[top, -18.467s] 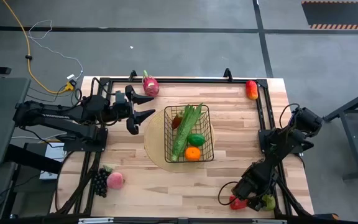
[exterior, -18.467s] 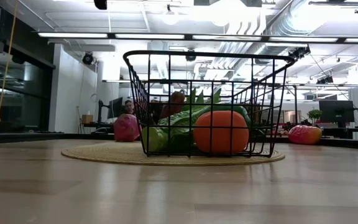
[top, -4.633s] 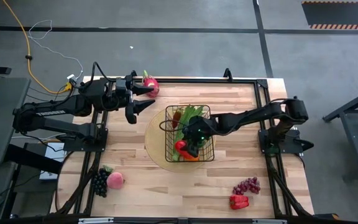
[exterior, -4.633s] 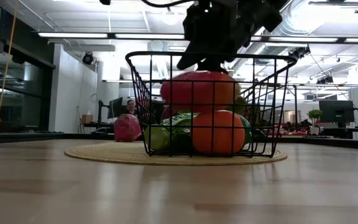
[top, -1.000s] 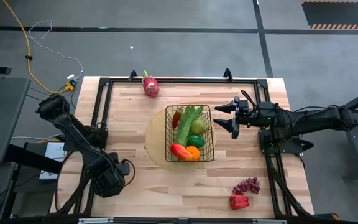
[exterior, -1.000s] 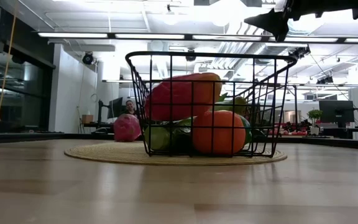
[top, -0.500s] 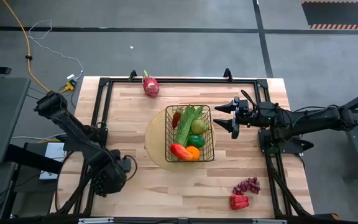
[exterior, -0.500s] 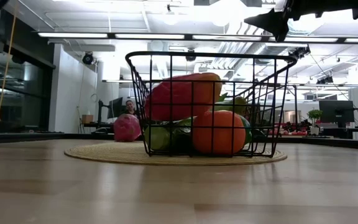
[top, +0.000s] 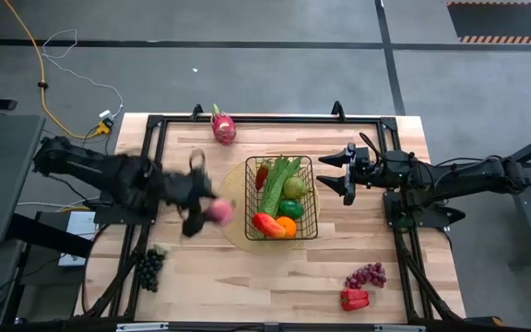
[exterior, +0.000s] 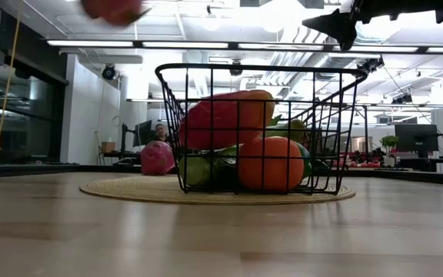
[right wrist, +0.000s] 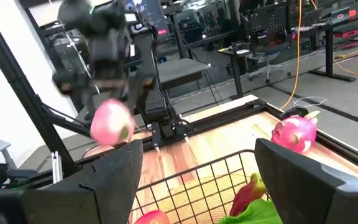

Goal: Build produce basket
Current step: Put the peach into the wire basket

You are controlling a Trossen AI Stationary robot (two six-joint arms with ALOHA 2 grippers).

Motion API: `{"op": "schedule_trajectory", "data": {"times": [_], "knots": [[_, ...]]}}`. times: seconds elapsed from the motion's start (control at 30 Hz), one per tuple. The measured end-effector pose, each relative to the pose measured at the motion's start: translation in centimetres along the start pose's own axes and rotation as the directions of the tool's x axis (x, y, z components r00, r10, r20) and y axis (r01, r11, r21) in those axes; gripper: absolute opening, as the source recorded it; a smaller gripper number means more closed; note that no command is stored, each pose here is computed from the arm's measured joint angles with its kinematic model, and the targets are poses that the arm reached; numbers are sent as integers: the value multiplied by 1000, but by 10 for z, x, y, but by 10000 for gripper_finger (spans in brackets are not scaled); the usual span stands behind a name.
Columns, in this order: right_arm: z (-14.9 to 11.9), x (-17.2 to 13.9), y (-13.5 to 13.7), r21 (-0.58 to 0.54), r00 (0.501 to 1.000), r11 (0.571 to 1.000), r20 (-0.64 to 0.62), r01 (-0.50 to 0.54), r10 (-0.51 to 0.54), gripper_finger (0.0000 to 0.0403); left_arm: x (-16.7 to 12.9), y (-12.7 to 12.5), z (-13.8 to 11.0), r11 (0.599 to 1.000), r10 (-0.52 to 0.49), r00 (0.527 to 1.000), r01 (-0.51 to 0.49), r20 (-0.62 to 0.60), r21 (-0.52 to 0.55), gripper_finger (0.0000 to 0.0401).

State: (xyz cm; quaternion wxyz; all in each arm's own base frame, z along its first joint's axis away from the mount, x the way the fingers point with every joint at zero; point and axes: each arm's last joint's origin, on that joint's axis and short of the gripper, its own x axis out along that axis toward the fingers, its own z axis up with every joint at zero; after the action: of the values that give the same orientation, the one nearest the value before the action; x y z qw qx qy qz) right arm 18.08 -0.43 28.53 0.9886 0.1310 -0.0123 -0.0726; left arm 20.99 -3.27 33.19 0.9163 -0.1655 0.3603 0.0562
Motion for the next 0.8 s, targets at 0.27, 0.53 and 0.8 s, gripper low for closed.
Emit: {"op": "schedule_trajectory", "data": {"times": [0.27,0.53,0.8], "knots": [[1,0,0,0,1000,1000,11,-3,3,300,-13,31,62,997,-82,823,72,563,40,279],[2,0,0,0,1000,1000,18,-5,5,300,47,54,42,992,-76,726,121,684,-18,278],[2,0,1,1,1000,1000,19,-5,5,300,64,56,38,988,-90,732,150,675,-31,278]]}}
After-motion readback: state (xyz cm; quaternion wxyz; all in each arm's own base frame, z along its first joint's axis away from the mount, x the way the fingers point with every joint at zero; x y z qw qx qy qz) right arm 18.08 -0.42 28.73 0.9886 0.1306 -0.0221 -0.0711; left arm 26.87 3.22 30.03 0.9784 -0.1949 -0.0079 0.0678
